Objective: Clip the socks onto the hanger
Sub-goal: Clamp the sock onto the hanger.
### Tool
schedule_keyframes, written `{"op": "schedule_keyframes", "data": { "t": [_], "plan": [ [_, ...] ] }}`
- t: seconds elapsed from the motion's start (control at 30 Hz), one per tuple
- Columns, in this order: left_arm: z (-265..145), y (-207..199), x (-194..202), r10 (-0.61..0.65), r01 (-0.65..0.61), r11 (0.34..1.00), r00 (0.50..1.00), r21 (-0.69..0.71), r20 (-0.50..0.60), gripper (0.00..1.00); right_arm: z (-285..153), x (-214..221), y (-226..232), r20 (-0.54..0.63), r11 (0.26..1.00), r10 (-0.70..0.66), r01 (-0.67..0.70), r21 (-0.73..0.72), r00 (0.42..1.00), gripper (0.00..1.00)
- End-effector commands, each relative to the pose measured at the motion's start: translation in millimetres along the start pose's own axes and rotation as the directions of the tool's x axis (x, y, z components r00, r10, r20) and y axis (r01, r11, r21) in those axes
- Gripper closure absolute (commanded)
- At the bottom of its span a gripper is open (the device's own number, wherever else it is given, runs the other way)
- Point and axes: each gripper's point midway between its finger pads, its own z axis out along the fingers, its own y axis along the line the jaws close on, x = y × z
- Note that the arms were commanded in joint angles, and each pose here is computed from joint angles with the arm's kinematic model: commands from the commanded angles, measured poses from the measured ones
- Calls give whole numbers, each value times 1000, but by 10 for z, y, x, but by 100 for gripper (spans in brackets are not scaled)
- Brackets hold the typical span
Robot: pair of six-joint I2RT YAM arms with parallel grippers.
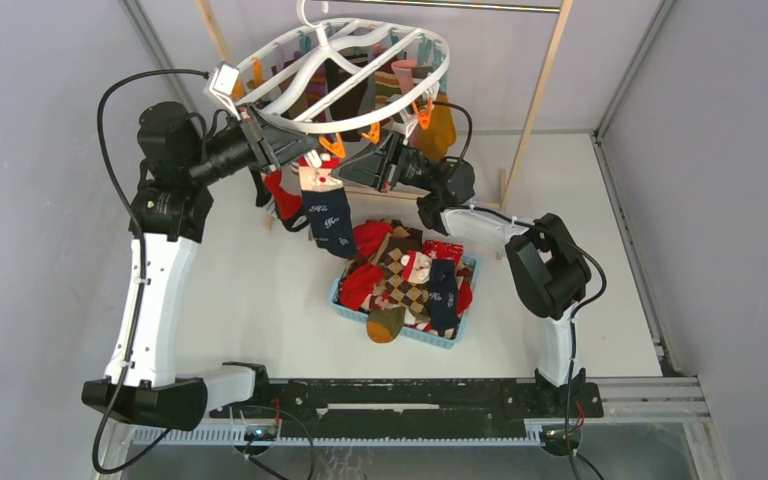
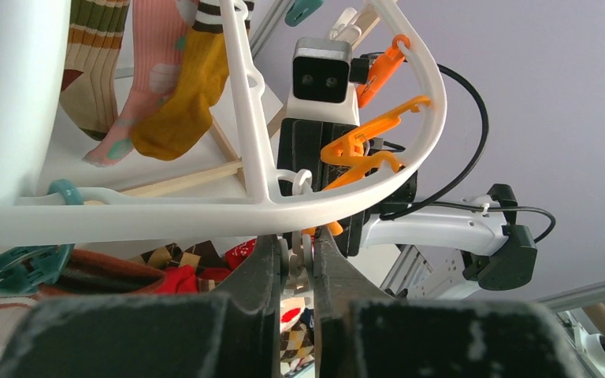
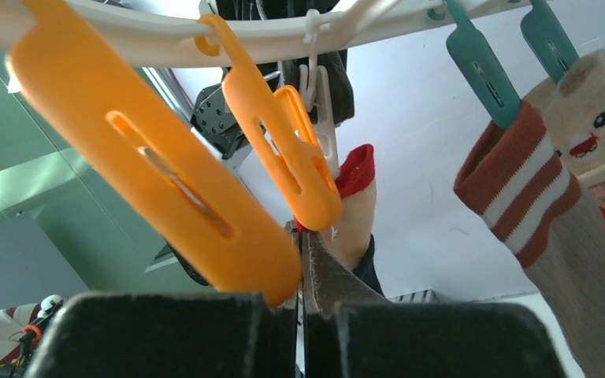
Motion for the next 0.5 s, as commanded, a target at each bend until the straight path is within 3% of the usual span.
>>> {"op": "schedule_keyframes", "data": {
  "t": [0.0, 0.47],
  "plan": [
    [-28, -85, 8, -4, 5, 999, 1000, 41, -11, 100, 69, -152, 235, 30, 995, -61, 63, -77, 998, 100],
    [-24, -112, 1, -1, 2, 998, 1000, 56, -18, 100, -32, 105, 188, -105, 998, 4, -11, -66, 994, 100]
  ]
}}
